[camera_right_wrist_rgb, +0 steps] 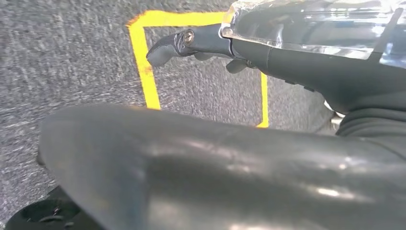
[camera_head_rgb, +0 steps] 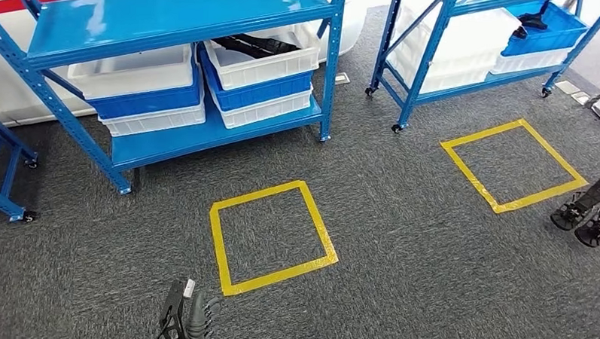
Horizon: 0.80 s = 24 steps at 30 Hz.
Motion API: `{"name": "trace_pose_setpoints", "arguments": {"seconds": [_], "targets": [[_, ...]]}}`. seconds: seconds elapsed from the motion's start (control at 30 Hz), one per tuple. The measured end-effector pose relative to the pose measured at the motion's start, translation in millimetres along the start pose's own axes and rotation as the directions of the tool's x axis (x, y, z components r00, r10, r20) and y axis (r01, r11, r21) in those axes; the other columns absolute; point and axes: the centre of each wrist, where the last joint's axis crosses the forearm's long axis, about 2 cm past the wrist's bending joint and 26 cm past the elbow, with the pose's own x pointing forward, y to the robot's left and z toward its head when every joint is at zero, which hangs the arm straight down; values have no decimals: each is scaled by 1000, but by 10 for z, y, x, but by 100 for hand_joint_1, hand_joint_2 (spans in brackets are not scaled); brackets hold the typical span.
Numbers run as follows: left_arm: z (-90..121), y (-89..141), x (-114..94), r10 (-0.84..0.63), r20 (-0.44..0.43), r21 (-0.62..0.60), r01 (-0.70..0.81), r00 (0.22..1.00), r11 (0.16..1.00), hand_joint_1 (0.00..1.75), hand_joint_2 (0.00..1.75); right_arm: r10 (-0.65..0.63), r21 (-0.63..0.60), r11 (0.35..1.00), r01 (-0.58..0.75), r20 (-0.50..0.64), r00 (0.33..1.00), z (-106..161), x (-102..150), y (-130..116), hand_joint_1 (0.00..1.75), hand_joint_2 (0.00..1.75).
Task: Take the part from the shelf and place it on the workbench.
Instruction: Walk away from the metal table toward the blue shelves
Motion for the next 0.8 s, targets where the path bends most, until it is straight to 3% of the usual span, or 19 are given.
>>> {"name": "trace_pose_setpoints", "arguments": {"seconds": [0.8], "targets": [[9,-16,-25,28,-3,-21,-28,1000,999,0,0,-5,-25,1000,5,13,1000,-2,-15,-39,0,0]]}}
